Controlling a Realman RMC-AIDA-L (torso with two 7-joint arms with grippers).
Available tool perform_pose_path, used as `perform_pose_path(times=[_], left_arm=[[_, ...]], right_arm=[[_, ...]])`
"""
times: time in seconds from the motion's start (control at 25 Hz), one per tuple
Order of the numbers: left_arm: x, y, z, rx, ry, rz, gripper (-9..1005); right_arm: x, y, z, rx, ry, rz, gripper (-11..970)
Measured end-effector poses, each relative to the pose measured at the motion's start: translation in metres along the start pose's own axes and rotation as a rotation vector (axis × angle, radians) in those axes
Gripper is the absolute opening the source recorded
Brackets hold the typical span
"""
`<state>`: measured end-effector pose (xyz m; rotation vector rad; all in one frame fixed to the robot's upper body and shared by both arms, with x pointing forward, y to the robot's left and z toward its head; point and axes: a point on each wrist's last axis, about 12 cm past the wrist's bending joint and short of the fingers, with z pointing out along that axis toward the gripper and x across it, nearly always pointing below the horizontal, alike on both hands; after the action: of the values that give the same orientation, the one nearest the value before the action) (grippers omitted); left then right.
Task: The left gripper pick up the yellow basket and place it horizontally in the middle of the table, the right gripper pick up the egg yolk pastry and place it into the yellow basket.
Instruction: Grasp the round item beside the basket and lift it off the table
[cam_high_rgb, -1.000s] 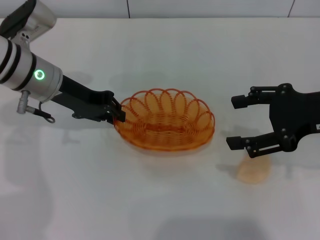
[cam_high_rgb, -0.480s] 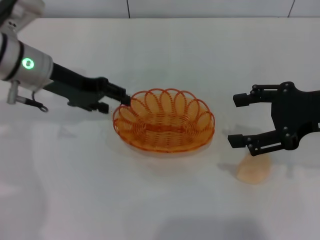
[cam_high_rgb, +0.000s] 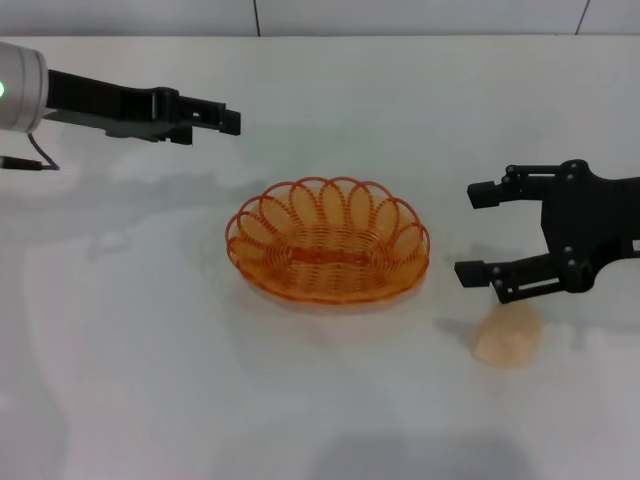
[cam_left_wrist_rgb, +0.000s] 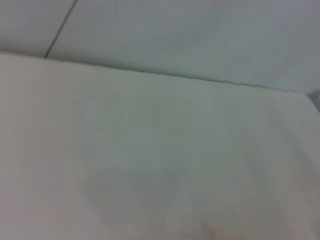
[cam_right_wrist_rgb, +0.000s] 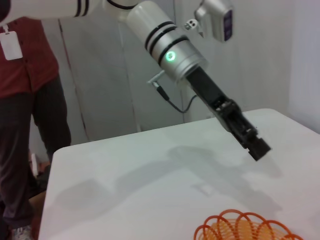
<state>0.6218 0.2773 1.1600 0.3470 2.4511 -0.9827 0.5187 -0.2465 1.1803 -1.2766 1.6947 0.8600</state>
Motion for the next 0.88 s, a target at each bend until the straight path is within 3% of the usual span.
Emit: perform_pose_path(times=[0.28, 0.52, 0.68, 0.88], left_arm=[[0.001, -0.008, -0.009, 0.027, 0.068, 0.308, 894], [0.006, -0.03, -0.023, 0.106, 0.189, 0.589, 893], [0.014, -0.04, -0.024, 0.143, 0.271, 0.7, 893], [0.02, -0.042, -0.021, 0.149, 0.312, 0.731, 894]], right_arm=[[0.004, -0.005, 0.003, 0.024, 0.004, 0.025, 848], [0.007, -0.01, 0.006, 0.039, 0.048, 0.067, 847], [0.007, -0.015, 0.009, 0.061, 0.116, 0.103, 847], [0.005, -0.019, 0.012, 0.078, 0.215, 0.141, 846]])
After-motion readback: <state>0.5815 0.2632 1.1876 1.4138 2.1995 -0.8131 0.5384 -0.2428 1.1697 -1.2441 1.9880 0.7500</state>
